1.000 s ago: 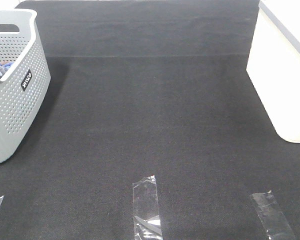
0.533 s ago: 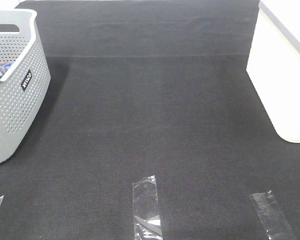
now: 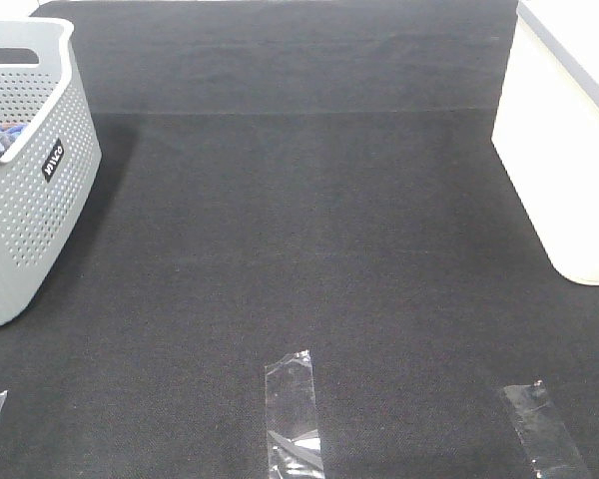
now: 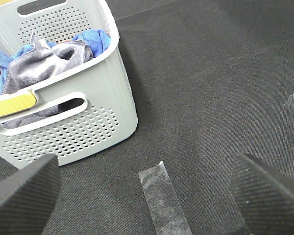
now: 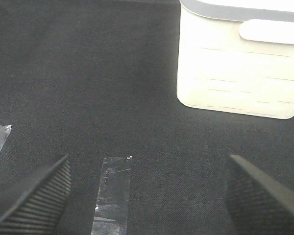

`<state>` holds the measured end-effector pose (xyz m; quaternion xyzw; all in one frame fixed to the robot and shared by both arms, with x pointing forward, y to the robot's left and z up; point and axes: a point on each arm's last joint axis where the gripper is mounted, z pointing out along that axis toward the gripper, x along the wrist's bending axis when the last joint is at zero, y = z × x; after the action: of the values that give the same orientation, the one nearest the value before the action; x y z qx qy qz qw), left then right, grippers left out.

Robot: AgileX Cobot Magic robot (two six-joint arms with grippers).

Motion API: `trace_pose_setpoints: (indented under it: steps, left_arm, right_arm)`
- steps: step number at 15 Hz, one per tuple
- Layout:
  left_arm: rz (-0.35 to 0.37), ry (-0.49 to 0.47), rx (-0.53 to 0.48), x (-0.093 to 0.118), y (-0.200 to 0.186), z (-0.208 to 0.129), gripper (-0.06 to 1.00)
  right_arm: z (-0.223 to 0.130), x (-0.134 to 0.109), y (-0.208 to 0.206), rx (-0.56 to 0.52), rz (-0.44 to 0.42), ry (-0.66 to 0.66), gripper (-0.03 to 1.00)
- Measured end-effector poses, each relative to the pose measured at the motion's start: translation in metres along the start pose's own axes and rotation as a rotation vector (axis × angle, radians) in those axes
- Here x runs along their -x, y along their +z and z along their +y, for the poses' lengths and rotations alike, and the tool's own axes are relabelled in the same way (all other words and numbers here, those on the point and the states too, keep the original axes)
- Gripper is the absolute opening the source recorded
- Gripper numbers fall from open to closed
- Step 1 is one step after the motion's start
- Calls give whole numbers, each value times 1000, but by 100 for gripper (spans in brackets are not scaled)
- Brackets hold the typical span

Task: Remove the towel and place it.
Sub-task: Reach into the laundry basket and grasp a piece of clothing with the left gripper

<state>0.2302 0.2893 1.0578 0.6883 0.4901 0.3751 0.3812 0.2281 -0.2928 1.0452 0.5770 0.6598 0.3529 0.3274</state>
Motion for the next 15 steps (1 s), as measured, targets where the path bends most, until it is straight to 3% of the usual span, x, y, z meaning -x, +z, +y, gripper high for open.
trace_pose_setpoints:
  steps: [15]
  left_arm:
    - [0,0,0,0,0,0,90]
  right_arm:
    - [0,0,0,0,0,0,79]
